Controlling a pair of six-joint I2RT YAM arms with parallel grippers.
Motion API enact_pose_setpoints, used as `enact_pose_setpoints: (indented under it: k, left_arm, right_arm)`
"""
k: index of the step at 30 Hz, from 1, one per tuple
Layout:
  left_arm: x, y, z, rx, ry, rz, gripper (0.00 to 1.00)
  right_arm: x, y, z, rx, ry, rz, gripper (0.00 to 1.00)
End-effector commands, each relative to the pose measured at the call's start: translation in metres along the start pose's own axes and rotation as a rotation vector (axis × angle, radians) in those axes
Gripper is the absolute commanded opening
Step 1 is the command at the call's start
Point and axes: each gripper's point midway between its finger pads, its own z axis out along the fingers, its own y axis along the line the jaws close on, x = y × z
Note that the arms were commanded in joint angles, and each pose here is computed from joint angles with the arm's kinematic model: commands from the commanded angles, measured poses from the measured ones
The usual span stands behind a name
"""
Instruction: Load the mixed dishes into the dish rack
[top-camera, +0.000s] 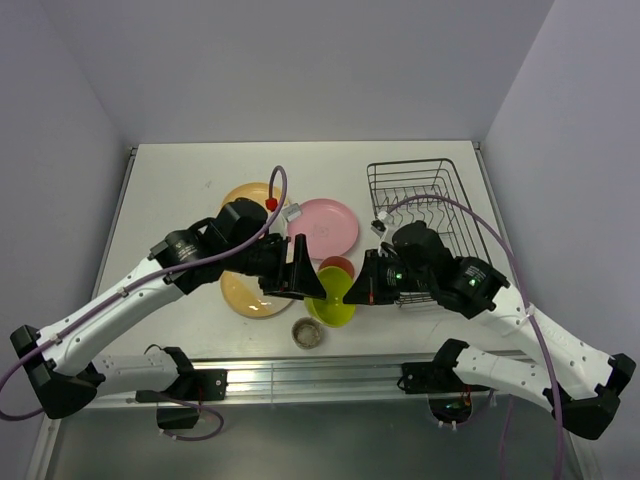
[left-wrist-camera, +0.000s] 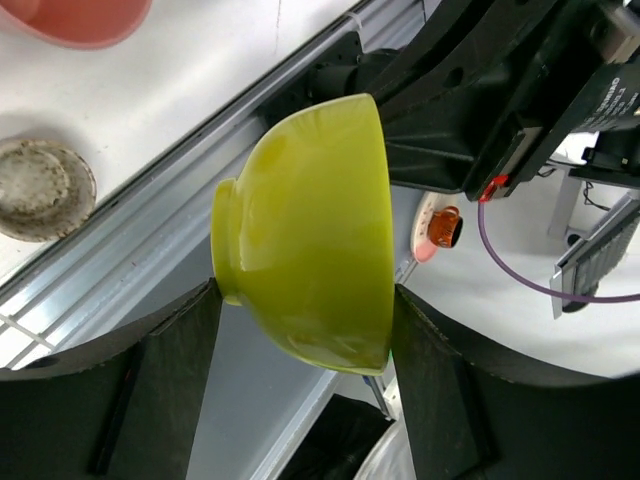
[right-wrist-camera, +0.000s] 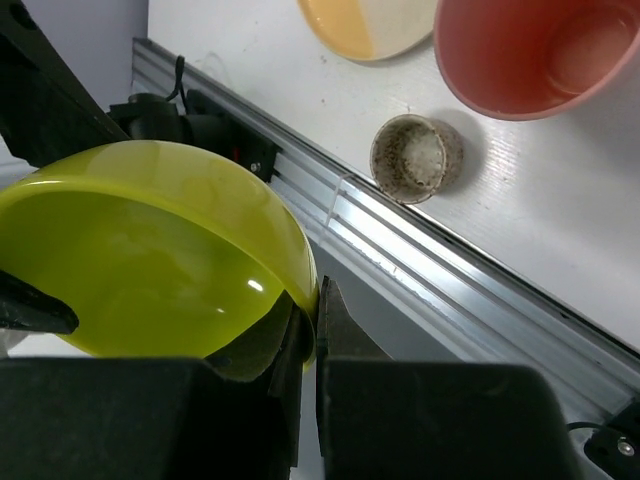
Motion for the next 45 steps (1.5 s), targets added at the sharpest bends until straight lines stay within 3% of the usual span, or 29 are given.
enact_pose_setpoints:
  k: [1,9,12,15,18,20,26,27,28,30,31,33,34,37,42,45]
  left_arm:
    - [0.002,-0.032,-0.007,0.158,0.004,0.042,0.66]
    - [0.000,-0.039,-0.003,0.175,0.018,0.032,0.65]
    - [0.002,-0.031,-0.002,0.135,0.029,0.028,0.72]
    - [0.001,-0.027,-0.001,0.103,0.029,0.025,0.88]
    - [0.000,-0.021,0.002,0.073,0.033,0.027,0.93]
    - [0.001,-0.020,0.002,0.071,0.040,0.026,0.87]
    - [0.001,-0.019,0.003,0.071,0.035,0.024,0.49]
    - [0.001,-0.020,0.003,0.073,0.035,0.026,0.40]
    - [0.001,-0.020,0.003,0.073,0.033,0.027,0.23]
    - [0.001,-0.020,0.004,0.077,0.035,0.024,0.05]
    - [0.001,-0.021,0.003,0.082,0.037,0.021,0.00]
    - [0.001,-0.023,0.003,0.088,0.035,0.021,0.00]
    - [0.000,-0.023,0.002,0.088,0.027,0.020,0.00]
    - [-0.002,-0.025,-0.003,0.086,0.009,0.028,0.00]
    - [-0.007,-0.026,-0.009,0.079,-0.026,0.046,0.00]
    - [-0.009,-0.025,-0.012,0.080,-0.028,0.048,0.00]
  right_arm:
    - [-0.016,0.030,-0.004,-0.124,-0.040,-0.068,0.00]
    - [-0.023,0.040,-0.007,-0.150,-0.054,-0.085,0.00]
    - [-0.027,0.043,-0.013,-0.150,-0.075,-0.084,0.00]
    - [-0.028,0.046,-0.018,-0.155,-0.079,-0.080,0.00]
    - [-0.027,0.048,-0.020,-0.166,-0.075,-0.079,0.00]
    - [-0.026,0.047,-0.020,-0.165,-0.073,-0.075,0.00]
    - [-0.023,0.045,-0.013,-0.163,-0.058,-0.066,0.00]
    - [-0.023,0.046,-0.012,-0.170,-0.055,-0.065,0.00]
    - [-0.023,0.045,-0.011,-0.168,-0.052,-0.065,0.00]
    - [-0.023,0.042,-0.008,-0.157,-0.048,-0.070,0.00]
    - [-0.023,0.041,-0.007,-0.155,-0.048,-0.073,0.02]
    - [-0.024,0.040,-0.004,-0.149,-0.046,-0.083,0.14]
    - [-0.024,0.040,-0.003,-0.146,-0.044,-0.086,0.30]
    - [-0.026,0.042,-0.003,-0.145,-0.041,-0.096,0.55]
    - [-0.032,0.055,-0.011,-0.183,-0.048,-0.103,0.75]
    - [-0.036,0.059,-0.016,-0.203,-0.059,-0.105,0.81]
